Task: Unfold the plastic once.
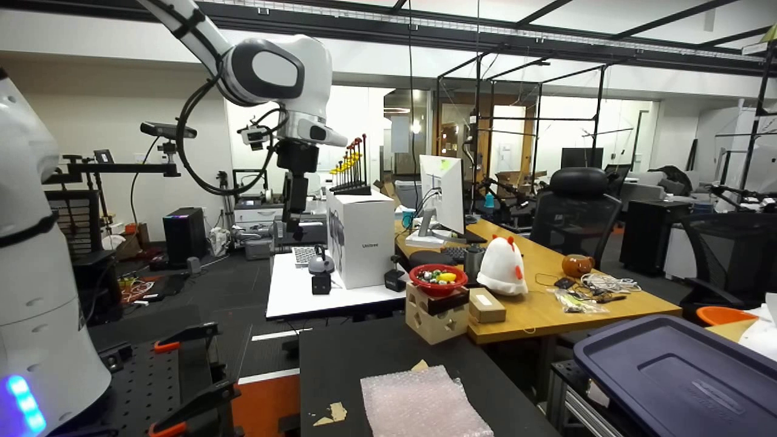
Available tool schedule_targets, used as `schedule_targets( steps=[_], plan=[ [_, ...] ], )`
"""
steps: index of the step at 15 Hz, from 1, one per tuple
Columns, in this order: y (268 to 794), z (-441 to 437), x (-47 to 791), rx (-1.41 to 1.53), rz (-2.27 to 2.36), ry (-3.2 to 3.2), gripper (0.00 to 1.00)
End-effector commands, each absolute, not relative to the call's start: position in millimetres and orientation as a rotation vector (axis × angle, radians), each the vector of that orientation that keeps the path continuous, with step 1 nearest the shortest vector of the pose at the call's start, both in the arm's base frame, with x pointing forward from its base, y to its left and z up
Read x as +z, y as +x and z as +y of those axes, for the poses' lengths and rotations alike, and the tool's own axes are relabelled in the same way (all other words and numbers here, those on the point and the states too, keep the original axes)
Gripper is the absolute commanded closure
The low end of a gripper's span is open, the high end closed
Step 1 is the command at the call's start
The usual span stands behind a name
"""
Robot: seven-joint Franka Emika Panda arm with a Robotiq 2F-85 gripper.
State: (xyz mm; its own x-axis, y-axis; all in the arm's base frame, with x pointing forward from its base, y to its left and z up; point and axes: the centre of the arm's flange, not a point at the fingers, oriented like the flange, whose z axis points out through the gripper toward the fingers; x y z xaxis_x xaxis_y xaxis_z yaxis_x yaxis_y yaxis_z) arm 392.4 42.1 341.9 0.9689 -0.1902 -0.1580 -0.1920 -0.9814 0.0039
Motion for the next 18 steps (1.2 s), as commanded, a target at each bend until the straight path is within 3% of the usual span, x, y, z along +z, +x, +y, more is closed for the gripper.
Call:
schedule_targets(
  steps=[1, 10, 18],
  plan=[
    [465.7, 88.7, 317.5, 0.237, 0.462, -3.105, 0.0],
    [613.0, 113.5, 225.4, 0.268, 1.047, -3.017, 0.0],
    [652.3, 66.9, 134.4, 0.399, 1.258, -3.033, 0.0]
  ],
)
